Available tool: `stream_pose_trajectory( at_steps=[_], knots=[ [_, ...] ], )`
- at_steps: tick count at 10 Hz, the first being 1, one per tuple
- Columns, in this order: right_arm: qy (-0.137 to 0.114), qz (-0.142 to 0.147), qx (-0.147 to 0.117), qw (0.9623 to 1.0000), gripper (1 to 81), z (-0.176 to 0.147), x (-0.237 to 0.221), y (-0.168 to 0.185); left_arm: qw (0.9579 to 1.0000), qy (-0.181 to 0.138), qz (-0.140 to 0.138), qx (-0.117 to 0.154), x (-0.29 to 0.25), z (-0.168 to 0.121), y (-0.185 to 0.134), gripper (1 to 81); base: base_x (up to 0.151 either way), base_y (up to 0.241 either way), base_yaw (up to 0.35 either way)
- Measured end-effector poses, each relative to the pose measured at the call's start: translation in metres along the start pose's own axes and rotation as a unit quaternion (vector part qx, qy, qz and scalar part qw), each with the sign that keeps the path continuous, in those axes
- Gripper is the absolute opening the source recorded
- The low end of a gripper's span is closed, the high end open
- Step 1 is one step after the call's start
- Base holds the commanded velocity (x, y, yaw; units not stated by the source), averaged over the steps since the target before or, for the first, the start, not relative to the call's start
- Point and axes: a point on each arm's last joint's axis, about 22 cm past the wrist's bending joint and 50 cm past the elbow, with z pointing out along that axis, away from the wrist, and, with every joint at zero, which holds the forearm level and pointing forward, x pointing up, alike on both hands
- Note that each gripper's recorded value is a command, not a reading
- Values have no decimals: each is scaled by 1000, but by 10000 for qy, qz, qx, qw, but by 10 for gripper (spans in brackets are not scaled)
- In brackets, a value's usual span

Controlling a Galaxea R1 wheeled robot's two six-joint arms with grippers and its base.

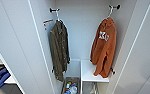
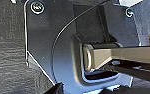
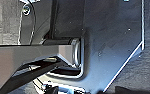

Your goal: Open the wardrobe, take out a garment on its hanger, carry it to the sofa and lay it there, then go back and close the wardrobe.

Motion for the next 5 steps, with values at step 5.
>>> stream_pose_trajectory(
  at_steps=[5],
  knots=[
    [-52, 12, -9, 10000, 811, 0, -10, 1, 10000, -57, -20, -4, -12, 0, 1, 811, 59, 0, 0]
  ],
)
